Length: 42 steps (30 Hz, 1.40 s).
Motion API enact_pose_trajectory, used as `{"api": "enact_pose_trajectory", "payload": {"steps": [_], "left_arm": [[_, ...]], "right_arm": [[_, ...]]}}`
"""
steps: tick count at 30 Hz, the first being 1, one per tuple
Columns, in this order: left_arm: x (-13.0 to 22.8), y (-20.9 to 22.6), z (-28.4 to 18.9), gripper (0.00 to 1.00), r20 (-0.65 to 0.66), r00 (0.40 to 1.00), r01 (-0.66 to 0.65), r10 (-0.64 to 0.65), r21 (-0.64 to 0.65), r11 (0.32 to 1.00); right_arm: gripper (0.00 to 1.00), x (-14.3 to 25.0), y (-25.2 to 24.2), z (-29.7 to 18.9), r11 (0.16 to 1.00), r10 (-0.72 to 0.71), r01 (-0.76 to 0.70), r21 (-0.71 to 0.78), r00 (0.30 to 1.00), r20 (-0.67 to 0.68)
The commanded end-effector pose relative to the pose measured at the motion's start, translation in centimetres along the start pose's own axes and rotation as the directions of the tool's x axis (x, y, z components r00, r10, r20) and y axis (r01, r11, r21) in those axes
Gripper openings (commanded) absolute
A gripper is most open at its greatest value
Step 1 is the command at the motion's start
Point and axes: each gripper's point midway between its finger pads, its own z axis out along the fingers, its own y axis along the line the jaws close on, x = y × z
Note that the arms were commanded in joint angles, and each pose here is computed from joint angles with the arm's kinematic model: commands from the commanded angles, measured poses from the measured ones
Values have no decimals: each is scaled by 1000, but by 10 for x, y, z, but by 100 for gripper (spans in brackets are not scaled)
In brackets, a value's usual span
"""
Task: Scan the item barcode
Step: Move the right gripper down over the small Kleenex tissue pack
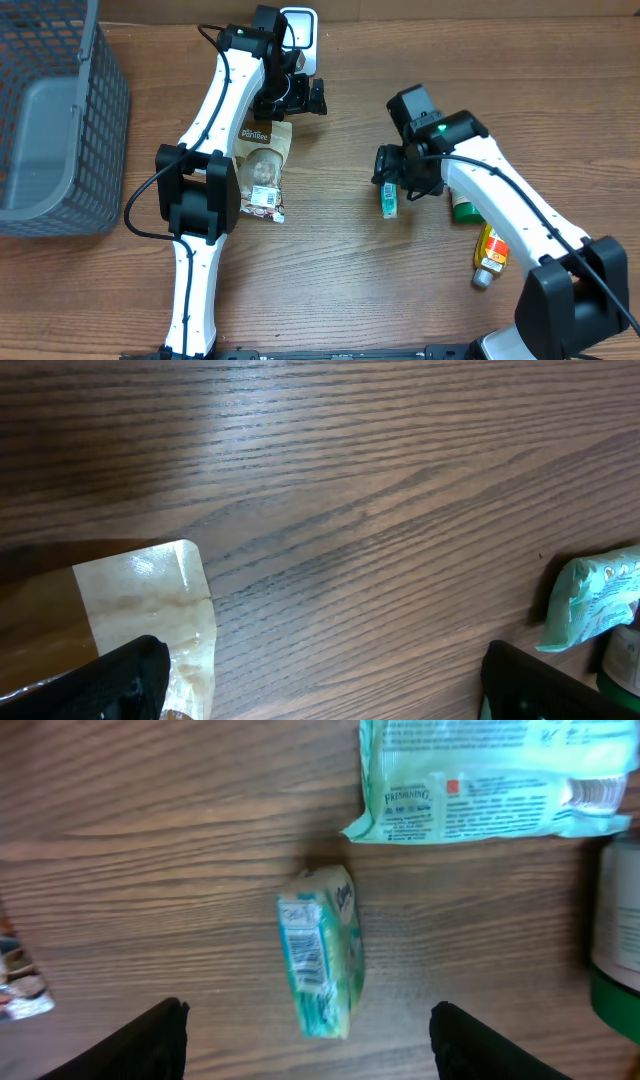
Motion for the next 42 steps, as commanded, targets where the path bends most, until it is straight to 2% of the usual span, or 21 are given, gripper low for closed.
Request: {"api": "enact_pose_trajectory", "payload": {"steps": [1,6,15,36,42], "left_arm": [[-5,-11,-23,100,52,997,-49,49,4,999],[-5,-10,-23,100,53,997,-48,48,4,999],[-5,-10,-23,100,53,997,-48,48,4,999],[-5,-10,-23,100,53,997,-48,48,4,999],[-5,-10,-23,100,53,997,-48,48,4,999]], "right_arm": [[75,5,-3,14,1000,1,-1,6,1000,-6],[71,12,-7,34,1000,-1,1,2,1000,-3],[70,22,-11,64,1000,-2,3,-27,1000,15],[70,28,0,74,999,-49,49,-17,999,14],[44,27,0,74,999,-47,48,-18,999,14]]}}
